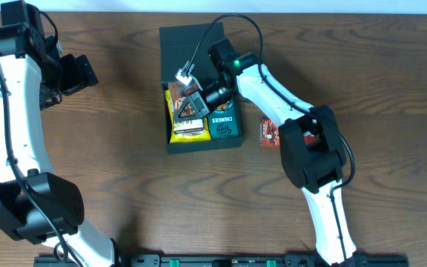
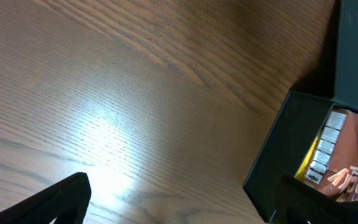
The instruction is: Pack container
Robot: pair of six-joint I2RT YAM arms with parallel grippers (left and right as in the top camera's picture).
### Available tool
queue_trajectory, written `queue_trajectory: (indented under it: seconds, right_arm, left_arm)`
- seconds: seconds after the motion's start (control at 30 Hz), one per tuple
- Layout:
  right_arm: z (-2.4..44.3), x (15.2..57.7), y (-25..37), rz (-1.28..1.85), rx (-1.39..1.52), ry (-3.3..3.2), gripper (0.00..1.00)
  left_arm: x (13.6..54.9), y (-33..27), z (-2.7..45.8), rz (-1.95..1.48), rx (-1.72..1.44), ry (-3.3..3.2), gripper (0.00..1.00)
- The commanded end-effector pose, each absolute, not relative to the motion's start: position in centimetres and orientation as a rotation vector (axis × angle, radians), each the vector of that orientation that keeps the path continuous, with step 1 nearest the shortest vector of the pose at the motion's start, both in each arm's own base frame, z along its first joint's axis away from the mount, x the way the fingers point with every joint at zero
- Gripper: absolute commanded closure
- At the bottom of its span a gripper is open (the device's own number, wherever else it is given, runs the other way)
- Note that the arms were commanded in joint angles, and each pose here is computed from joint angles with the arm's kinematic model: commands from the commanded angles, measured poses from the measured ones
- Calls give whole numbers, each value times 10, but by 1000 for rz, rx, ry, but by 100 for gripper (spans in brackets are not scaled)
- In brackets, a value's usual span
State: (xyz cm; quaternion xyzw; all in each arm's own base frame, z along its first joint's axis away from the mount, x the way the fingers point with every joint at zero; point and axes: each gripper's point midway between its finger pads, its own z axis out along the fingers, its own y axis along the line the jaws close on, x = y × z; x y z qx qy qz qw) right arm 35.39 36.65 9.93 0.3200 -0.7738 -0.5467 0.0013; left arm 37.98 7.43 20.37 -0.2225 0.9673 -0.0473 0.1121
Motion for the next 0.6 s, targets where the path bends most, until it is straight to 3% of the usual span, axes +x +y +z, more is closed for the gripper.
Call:
queue_trajectory:
  seconds: [0.0,0.33,0.57]
  right_arm:
    - [80,349,366,-1648,938,-2457,99]
    - [72,351,364,-1618,914,-2487,99]
    - [121,356,377,-1859,930,-2324,98]
  left_arm:
    - [379,75,204,-149,-668,2838,5]
    - [380,70,204,-189,-661,2837,5]
    - [382,60,204,-199,-633,2843,5]
